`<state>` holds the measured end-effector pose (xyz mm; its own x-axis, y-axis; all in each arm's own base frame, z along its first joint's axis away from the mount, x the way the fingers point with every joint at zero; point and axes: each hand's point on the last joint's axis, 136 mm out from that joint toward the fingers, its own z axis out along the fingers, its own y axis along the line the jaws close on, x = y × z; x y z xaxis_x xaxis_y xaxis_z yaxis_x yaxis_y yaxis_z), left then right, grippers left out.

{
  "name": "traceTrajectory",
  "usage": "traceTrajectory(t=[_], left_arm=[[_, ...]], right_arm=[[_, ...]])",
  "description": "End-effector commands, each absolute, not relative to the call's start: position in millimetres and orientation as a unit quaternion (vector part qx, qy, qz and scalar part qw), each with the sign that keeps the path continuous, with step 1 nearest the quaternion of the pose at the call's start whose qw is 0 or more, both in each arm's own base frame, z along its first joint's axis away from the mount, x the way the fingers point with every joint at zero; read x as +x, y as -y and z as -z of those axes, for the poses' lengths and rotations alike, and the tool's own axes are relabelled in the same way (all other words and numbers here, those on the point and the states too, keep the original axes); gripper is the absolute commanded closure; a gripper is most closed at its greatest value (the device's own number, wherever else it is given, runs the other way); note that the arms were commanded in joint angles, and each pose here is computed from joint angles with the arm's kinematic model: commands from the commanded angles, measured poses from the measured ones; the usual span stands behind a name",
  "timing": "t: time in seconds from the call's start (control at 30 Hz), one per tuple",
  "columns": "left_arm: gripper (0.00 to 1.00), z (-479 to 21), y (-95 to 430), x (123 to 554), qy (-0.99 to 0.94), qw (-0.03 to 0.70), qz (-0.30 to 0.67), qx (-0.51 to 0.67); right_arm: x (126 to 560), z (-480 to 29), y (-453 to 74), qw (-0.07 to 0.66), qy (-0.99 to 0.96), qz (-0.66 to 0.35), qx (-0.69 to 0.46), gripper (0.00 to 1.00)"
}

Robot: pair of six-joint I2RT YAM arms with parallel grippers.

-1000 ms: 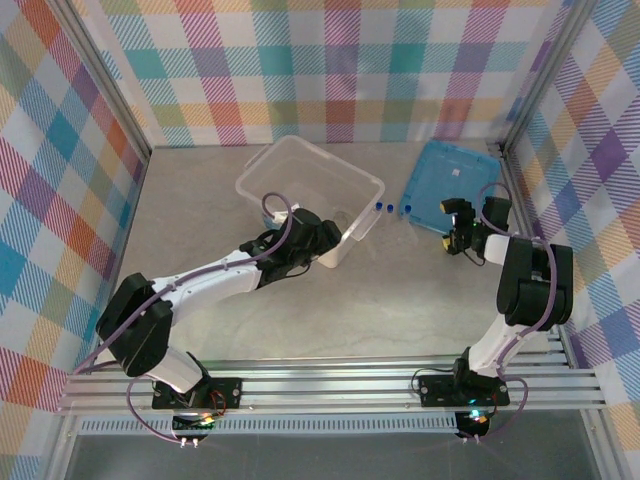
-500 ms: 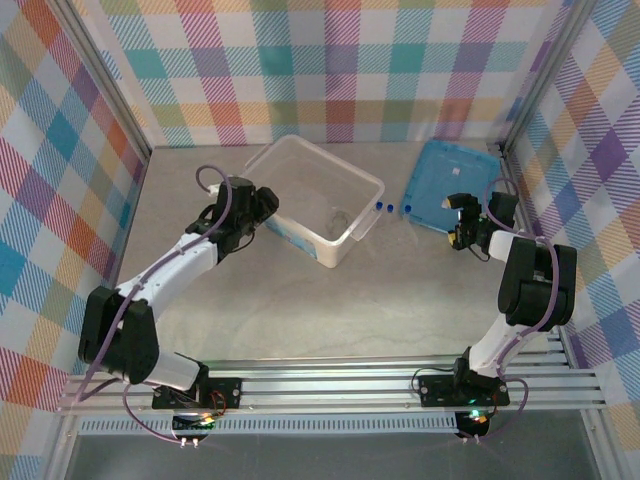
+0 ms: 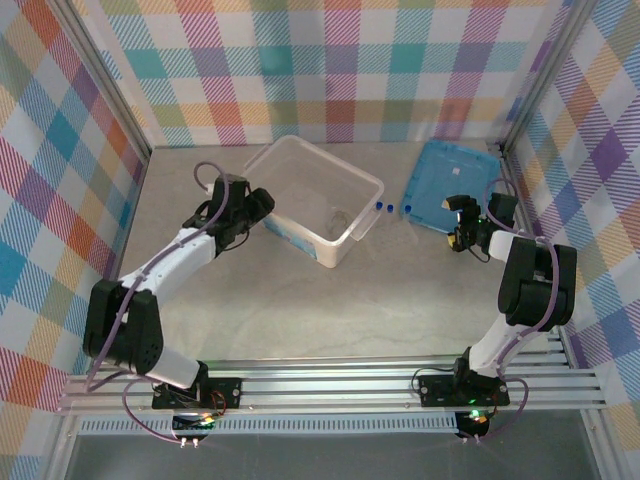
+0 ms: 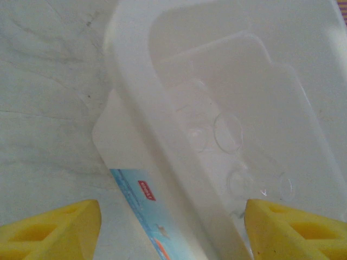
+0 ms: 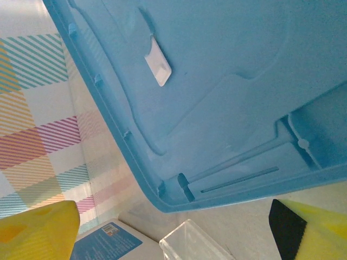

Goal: Organize the chemistry lab equipment

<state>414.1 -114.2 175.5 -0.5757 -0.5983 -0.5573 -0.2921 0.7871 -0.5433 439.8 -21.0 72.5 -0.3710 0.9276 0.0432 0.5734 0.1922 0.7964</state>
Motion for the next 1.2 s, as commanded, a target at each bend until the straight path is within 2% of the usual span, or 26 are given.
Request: traceTrajectory(t=[0.0,0.33,0.67,0.87,1.17], left_arm=[[0.3,-184.8,83.3,390.4,-0.855,0.398,0.164,-0.288],[0.31,-190.4,76.1,363.9,-0.857,0.395,0.164,-0.289],[0.3,-236.4,85.5,396.4,-0.83,0.464,0.187,-0.248],[0.3,-245.5,87.3,422.2,-0.825,0.477,0.179,-0.245],[0.3,-197.6,73.4,464.9,-0.862,0.416,0.134,-0.257]], right_arm=[[436.8,-84.1,19.6,0.242,-0.74,-0.389,0.493,0.08],[418.3,-106.1,18.0,0.261,-0.746,-0.381,0.48,0.08],[357.4,-184.8,10.6,0.338,-0.766,-0.338,0.43,0.07],[328.5,-226.7,-38.7,0.333,-0.807,-0.358,0.333,0.06],[311.9,-238.2,-131.3,0.279,-0.852,-0.391,0.207,0.06]])
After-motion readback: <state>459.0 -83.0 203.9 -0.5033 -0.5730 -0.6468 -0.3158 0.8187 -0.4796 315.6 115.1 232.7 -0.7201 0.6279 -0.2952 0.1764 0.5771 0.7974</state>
